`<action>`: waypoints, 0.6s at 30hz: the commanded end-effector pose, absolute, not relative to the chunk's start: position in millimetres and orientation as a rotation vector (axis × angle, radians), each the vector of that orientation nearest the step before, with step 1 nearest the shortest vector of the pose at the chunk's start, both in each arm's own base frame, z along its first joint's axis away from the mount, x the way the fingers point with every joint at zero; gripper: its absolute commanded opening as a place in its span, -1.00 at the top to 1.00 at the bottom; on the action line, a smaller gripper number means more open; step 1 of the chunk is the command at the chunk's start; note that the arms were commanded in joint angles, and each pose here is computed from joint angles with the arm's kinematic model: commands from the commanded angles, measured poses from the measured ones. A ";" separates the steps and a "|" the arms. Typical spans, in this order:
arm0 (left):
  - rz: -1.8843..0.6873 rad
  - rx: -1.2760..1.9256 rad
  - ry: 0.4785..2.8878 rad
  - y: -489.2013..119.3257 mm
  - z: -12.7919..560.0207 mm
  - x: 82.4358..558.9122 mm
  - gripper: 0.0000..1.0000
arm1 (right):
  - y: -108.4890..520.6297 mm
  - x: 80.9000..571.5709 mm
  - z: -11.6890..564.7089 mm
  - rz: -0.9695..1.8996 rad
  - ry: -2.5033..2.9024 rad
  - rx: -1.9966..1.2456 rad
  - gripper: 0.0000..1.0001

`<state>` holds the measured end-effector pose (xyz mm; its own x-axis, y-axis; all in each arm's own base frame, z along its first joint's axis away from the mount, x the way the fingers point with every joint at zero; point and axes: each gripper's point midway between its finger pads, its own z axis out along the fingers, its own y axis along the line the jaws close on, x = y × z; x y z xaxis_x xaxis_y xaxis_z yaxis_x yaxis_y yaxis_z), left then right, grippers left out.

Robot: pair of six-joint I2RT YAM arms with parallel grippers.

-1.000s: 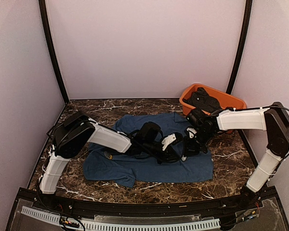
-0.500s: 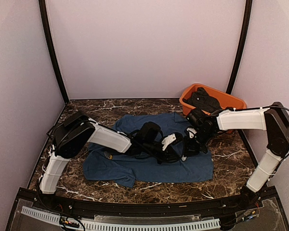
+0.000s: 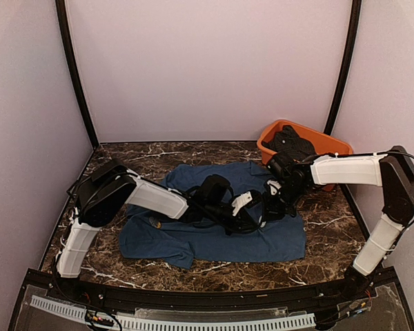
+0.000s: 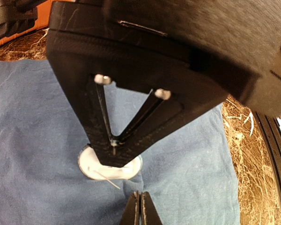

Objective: Pin the brooch onto the clothing
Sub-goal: Pick up the clothing with brooches at the center of the board.

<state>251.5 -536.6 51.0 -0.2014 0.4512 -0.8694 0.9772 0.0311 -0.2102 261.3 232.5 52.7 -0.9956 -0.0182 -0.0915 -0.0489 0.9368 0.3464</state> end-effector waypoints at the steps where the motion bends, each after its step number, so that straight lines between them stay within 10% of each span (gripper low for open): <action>1: -1.167 1.461 1.659 -539.2 70.9 242.4 0.99 | 234.1 267.4 57.9 0.542 2.982 -0.040 1.00; 18: -1.115 1.454 1.684 -537.7 68.0 248.5 0.99 | 224.9 252.9 50.3 0.511 3.000 -0.086 1.00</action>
<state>253.6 -536.3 50.0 -0.2015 0.4533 -0.8683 0.9779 0.0426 -0.2047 253.9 227.4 45.4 -0.9964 -0.0343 -0.0774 -0.0582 0.9411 0.3332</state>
